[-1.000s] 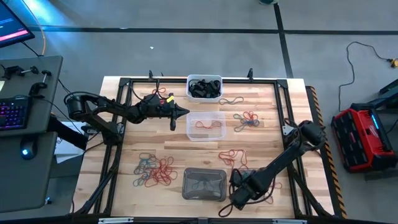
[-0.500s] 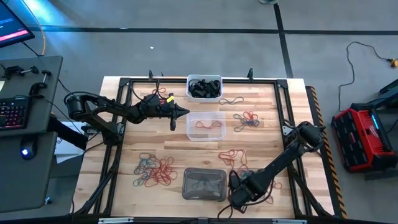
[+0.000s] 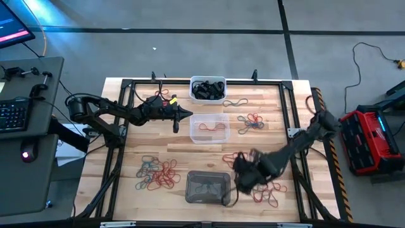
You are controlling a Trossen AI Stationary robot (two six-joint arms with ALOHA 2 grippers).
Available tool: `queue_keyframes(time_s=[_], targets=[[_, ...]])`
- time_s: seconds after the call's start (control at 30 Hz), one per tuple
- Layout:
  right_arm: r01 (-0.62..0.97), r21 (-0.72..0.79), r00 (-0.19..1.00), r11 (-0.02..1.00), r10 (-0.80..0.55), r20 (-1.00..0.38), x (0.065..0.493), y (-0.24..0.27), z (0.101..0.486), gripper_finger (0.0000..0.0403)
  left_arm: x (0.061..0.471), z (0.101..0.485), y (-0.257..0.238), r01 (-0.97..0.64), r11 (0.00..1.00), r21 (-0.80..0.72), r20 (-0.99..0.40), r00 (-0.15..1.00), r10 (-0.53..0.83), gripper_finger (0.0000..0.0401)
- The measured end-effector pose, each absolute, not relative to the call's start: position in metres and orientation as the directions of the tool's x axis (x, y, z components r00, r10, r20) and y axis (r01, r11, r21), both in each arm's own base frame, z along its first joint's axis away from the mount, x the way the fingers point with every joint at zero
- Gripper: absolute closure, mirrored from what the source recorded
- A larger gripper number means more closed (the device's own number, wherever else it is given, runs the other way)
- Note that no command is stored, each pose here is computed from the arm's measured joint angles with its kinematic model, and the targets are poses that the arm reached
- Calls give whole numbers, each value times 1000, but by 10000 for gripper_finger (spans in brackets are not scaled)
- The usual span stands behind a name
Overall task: Sort rubber bands into baskets
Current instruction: Put the black rubber band into the white bin
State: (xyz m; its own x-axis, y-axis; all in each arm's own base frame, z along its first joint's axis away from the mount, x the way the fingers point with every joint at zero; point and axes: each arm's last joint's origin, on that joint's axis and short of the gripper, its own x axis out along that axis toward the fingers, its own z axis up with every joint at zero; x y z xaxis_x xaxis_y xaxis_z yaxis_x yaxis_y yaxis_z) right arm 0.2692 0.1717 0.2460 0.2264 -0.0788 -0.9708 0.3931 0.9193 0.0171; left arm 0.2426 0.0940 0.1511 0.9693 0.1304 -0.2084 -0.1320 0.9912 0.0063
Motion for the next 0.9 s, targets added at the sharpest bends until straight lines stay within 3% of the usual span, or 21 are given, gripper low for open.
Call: queue_keyframes(time_s=[0.23,0.57,0.77,0.9], targets=[[445,-80,328,892,-245,-912,276,97,272,402,243,151,94,-131,991,16,-208,969,132,401],[531,-142,322,835,-354,-878,289,-8,276,403,243,151,94,-132,991,19,-208,969,133,401],[583,-138,391,801,-426,-816,297,-66,281,403,243,151,94,-133,991,22,-208,969,134,401],[586,-40,496,809,-398,-771,303,-101,284,403,243,151,94,-130,991,33,-208,969,134,401]])
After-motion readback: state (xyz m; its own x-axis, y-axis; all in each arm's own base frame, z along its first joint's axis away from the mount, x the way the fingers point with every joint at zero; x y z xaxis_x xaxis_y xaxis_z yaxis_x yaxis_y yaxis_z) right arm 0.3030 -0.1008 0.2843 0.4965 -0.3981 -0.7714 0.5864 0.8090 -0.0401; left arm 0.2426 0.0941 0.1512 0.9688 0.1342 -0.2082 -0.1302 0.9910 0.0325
